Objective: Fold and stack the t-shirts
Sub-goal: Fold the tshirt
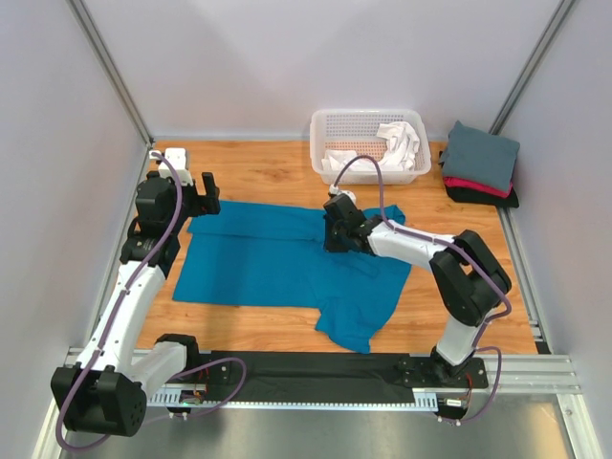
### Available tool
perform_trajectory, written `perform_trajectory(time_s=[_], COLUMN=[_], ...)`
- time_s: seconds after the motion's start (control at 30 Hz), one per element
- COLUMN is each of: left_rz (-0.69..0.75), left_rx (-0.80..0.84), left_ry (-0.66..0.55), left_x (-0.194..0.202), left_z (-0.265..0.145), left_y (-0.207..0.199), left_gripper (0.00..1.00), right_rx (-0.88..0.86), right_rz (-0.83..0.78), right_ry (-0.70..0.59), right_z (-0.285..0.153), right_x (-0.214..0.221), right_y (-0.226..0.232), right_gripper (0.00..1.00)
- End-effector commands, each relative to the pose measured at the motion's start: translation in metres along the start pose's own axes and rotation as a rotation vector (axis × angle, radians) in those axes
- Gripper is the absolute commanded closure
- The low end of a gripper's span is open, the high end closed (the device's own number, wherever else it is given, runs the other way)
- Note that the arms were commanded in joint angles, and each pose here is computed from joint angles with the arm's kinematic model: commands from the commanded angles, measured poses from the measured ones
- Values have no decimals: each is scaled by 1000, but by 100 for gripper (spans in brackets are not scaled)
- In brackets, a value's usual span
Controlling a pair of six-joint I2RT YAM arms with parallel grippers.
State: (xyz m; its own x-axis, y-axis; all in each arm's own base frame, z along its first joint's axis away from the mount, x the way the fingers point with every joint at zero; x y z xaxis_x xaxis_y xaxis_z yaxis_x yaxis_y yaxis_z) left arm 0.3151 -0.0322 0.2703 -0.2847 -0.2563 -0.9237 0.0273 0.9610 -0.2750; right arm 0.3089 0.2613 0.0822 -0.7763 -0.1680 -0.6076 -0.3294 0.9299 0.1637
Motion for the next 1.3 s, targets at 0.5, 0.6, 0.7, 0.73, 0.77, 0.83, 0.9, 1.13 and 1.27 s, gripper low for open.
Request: perform_trajectory(time_s=[0.5,0.6,0.7,0.73,0.77,0.83,0.9,1.13,1.27], left_rz=[-22,-29,-59,-67,-77,-118,-226,-421,-416], left_rx=[41,67,38,38,36,22,-48,-228,-349], left_ry=[11,46,93,98,112,121,108,140,172], left_x=[-6,1,9,7,10,15,19,43,55], left_z=[0,4,8,9,10,13,21,76,108], left_y=[-8,-12,-9,-10,-10,-11,-6,12,29], left_gripper=[1,1,1,1,1,1,1,14,25], right_rx=[-3,59,140,178,193,277,309,394,445], right_rz=[12,14,51,76,97,168,228,324,374], right_ry=[5,-64,-114,-127,-149,-159,-191,-302,-234], right_z=[-63,-88,-108,-111,-117,-116,-113,-84,-46], right_x=[22,3,-12,-17,-20,-20,-19,-48,-46], right_y=[38,22,-10,-27,-37,-71,-90,-127,-151], right_gripper=[62,57,46,42,41,41,43,57,62])
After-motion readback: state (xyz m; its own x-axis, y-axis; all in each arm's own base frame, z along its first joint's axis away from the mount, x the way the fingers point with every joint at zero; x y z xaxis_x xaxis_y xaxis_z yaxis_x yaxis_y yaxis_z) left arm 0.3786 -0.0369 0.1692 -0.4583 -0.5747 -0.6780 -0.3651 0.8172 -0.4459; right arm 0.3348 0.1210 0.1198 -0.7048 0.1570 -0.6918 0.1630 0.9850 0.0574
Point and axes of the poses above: each gripper's point midway between its finger pads, its own z axis out along the fingers, its own y axis along the line the jaws close on, x = y × z, the point moved 4 cm from there along -z, back along the fingers, and after that the axes turned 13 degrees about -z, right-handed, at the moved point
